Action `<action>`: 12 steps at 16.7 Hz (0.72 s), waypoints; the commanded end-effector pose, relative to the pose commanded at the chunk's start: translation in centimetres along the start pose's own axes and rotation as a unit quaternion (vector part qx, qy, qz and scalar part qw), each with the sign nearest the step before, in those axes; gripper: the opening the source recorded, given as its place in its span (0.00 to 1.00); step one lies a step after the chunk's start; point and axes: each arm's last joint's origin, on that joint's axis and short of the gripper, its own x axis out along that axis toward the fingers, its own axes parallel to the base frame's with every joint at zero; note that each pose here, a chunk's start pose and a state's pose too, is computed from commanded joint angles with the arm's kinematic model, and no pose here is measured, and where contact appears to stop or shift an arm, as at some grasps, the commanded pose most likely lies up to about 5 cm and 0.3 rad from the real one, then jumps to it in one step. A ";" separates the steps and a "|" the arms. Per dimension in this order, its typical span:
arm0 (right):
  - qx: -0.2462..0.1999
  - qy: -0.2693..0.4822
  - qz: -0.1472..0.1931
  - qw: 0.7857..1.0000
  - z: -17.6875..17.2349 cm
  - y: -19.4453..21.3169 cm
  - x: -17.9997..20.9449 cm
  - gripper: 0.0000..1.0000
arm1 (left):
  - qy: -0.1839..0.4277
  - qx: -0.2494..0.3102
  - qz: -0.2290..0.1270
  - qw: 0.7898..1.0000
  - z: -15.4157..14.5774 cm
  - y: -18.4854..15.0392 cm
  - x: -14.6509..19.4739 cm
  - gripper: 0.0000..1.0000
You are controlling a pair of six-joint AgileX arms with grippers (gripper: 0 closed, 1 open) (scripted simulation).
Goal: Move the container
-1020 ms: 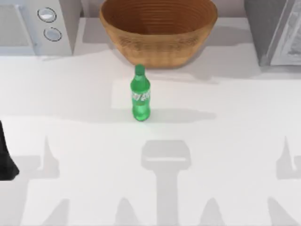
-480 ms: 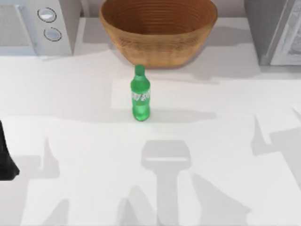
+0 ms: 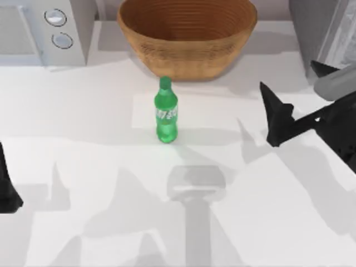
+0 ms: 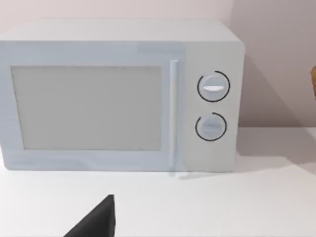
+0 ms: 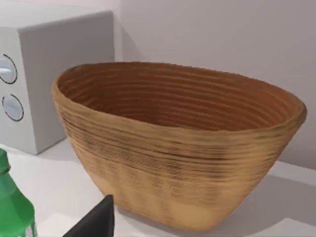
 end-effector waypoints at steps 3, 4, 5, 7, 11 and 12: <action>0.001 0.015 0.051 0.999 -4.4 2.3 3.3 1.00 | 0.000 0.000 0.000 1.000 0.0 0.0 0.0 1.00; 0.001 0.016 0.066 0.998 -5.8 3.1 4.1 1.00 | 0.000 0.000 0.000 1.000 0.0 0.0 0.0 1.00; 0.001 0.016 0.080 0.997 -7.1 3.8 4.7 1.00 | 0.000 0.000 0.000 1.000 0.0 0.0 0.0 1.00; 0.001 0.010 0.105 0.994 -9.4 5.2 5.5 1.00 | 0.000 0.000 0.000 1.000 0.0 0.0 0.0 1.00; 0.002 -0.008 0.138 0.990 -12.3 7.1 6.1 1.00 | 0.000 0.000 0.000 1.000 0.0 0.0 0.0 1.00; 0.002 -0.011 0.141 0.990 -12.6 7.3 6.2 1.00 | 0.000 0.000 0.000 1.000 0.0 0.0 0.0 1.00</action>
